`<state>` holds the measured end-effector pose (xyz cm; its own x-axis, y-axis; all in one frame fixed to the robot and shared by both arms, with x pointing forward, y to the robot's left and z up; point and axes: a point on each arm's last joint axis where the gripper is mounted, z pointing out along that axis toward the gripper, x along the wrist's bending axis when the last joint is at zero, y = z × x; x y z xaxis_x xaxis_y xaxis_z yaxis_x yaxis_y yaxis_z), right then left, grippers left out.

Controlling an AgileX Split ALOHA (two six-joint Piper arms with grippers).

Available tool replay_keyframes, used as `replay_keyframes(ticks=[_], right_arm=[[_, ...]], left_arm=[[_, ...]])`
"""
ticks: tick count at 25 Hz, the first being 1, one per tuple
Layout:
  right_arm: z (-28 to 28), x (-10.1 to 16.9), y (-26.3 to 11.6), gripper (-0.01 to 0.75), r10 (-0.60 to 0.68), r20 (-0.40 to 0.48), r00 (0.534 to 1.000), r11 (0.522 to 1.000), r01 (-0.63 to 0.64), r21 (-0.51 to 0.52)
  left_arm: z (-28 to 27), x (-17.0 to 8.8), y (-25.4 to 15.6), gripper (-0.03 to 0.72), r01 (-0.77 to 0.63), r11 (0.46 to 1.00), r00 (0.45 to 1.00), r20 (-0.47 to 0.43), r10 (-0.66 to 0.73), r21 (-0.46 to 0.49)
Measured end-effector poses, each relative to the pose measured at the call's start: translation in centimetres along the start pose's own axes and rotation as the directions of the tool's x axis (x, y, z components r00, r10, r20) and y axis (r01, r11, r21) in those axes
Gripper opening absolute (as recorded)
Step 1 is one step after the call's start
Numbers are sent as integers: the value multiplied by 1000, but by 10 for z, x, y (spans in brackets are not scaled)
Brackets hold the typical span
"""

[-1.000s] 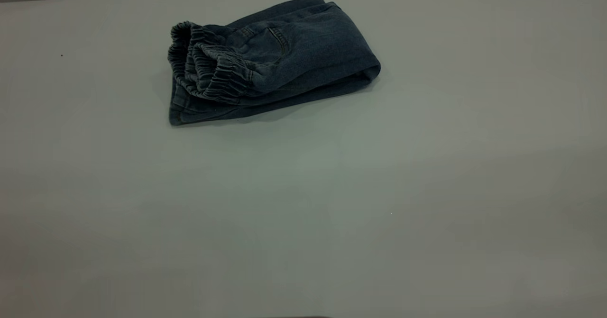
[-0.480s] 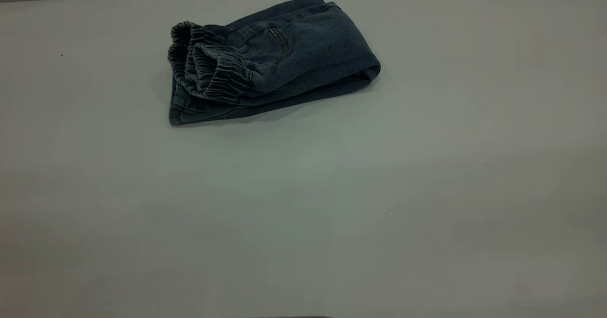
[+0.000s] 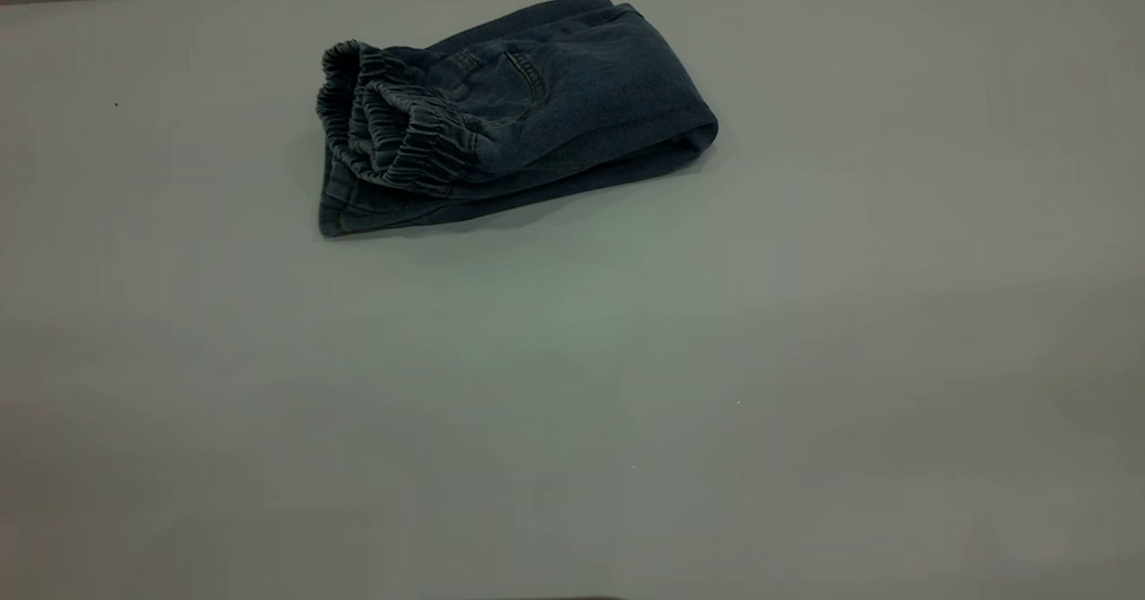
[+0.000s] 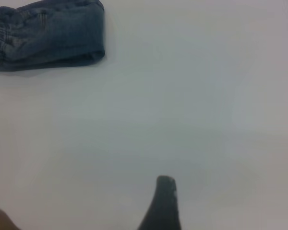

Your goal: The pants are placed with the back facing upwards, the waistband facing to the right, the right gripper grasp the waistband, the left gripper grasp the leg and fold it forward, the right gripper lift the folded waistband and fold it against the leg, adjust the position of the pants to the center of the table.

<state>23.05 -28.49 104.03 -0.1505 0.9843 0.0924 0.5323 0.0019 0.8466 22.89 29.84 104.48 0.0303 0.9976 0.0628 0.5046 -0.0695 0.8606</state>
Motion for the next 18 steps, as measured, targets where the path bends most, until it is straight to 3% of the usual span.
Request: replay_keyframes(ticks=[18], right_arm=[[0,-2,0,580,-33,25,999,999,33,2]], left_arm=[[0,0,0,463,0,1000,1000,0,0,0]])
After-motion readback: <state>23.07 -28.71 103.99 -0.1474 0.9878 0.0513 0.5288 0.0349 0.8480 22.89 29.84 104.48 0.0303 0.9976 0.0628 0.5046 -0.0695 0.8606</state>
